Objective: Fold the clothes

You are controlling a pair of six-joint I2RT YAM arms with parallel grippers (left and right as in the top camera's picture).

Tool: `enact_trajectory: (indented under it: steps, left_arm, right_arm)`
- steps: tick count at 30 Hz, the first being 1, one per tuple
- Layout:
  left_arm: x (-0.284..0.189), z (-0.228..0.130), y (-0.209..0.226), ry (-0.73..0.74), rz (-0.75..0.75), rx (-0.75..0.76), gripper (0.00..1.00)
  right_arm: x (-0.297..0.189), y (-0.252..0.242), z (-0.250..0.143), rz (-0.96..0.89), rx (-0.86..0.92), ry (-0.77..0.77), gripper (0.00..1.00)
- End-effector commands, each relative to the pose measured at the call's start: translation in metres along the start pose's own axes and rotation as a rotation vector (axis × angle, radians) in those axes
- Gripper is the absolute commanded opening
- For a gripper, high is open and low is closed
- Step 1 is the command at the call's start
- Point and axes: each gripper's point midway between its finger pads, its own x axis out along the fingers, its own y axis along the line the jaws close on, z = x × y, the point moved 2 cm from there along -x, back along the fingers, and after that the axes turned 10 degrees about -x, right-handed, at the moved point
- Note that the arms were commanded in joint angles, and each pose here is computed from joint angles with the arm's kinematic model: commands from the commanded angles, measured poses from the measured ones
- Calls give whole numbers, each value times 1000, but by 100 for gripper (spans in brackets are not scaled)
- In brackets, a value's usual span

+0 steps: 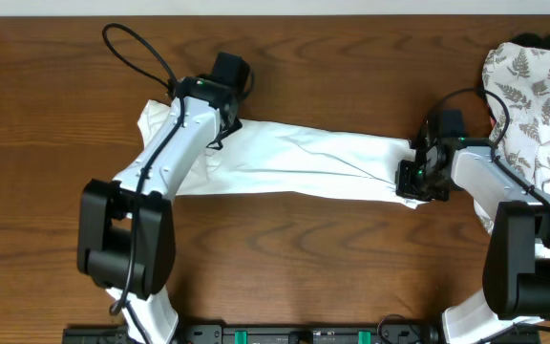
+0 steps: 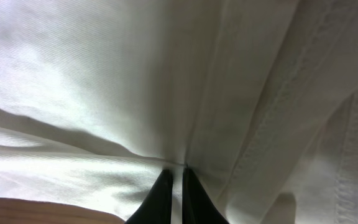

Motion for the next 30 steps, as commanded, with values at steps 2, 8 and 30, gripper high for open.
enact_trajectory:
  steps: [2, 8, 30]
  left_arm:
    - [21, 12, 4, -13, 29, -54, 83]
    - [38, 29, 5, -28, 13, -137, 79]
    - [55, 26, -5, -14, -9, -146, 50]
  right_arm:
    - [8, -4, -7, -22, -3, 25, 7]
    - [8, -4, -6, -22, -4, 24, 7]
    - [8, -4, -6, -22, -4, 22, 8]
